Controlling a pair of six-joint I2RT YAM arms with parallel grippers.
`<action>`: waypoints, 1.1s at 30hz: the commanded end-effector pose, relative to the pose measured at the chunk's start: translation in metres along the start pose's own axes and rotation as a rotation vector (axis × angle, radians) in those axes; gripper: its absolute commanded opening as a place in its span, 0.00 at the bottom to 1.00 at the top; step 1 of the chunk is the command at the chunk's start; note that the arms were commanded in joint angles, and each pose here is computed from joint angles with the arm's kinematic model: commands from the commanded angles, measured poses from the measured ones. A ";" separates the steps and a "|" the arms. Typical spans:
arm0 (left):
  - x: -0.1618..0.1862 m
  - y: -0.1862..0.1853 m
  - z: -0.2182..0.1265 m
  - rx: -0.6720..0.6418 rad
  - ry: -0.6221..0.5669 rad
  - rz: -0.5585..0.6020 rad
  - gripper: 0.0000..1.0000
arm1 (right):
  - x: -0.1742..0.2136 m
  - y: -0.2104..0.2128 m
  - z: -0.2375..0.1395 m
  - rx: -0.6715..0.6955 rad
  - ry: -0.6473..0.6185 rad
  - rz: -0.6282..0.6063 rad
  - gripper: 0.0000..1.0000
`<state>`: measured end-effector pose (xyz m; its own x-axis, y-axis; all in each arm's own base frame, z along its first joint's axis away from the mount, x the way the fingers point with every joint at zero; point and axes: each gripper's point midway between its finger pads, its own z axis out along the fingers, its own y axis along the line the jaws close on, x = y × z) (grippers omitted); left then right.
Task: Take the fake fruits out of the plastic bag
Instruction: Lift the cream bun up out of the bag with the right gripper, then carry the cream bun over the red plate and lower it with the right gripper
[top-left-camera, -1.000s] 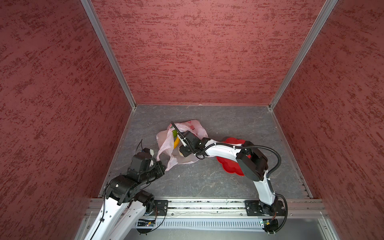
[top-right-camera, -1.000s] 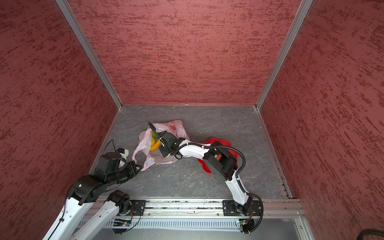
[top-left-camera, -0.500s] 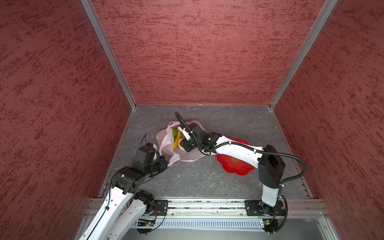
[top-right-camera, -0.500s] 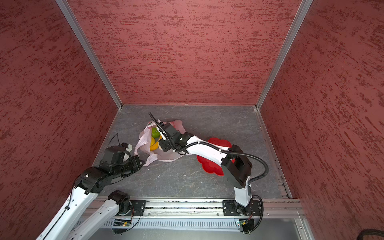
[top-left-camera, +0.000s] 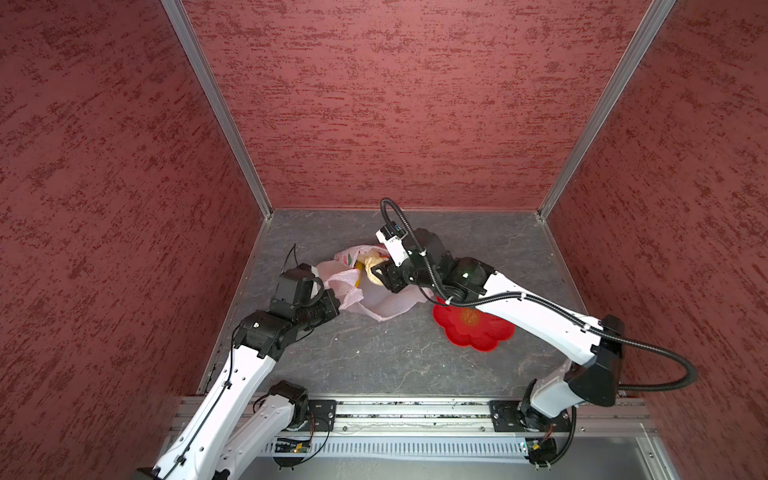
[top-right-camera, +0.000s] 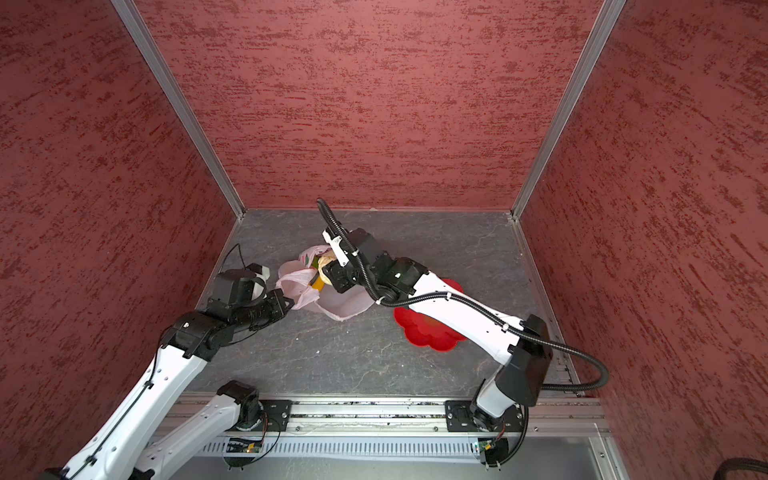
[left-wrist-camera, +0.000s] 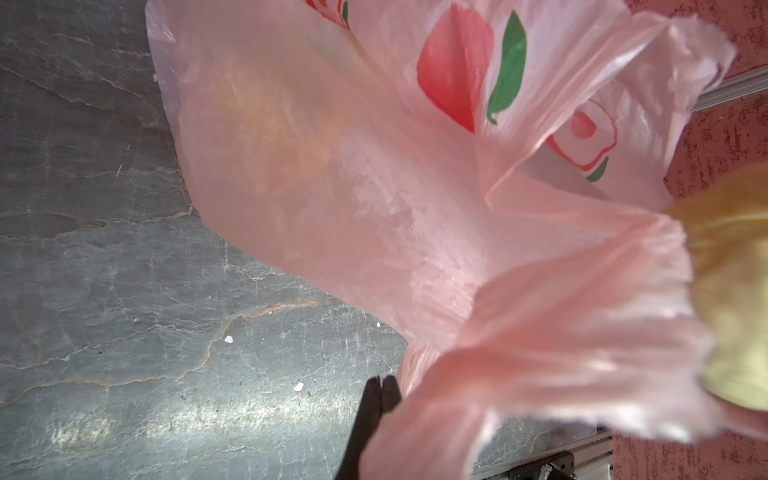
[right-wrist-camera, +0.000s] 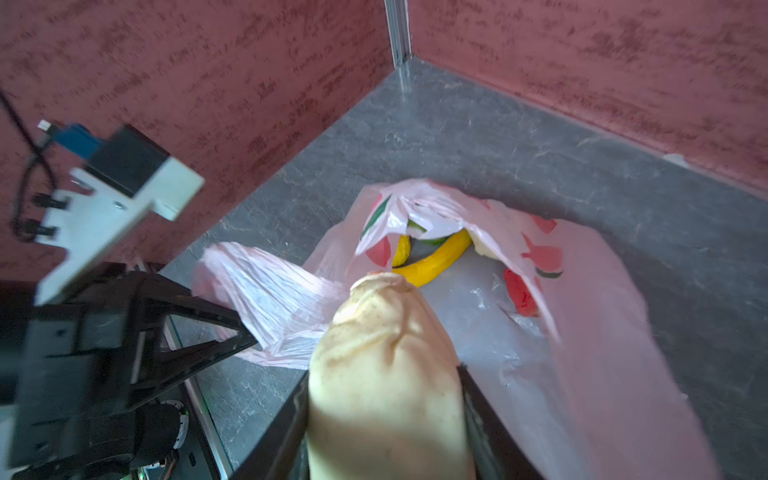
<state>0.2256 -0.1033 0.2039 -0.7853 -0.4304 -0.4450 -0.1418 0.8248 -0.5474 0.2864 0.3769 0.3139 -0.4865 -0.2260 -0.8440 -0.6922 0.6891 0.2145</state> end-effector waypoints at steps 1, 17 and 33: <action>-0.009 -0.009 -0.004 0.039 -0.025 0.026 0.02 | -0.032 -0.016 -0.034 0.063 -0.111 0.018 0.19; -0.007 -0.009 -0.007 0.055 -0.025 0.027 0.02 | 0.011 -0.156 -0.070 0.472 -0.142 0.161 0.17; -0.009 -0.010 0.000 0.053 -0.016 0.035 0.02 | 0.158 -0.226 -0.046 0.668 0.095 0.361 0.16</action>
<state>0.2294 -0.1063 0.2059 -0.7922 -0.4159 -0.4466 -0.1131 0.8191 -0.5623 0.3309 0.1603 0.1498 -0.7172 -0.0241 -0.6964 -0.0954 0.9934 0.0638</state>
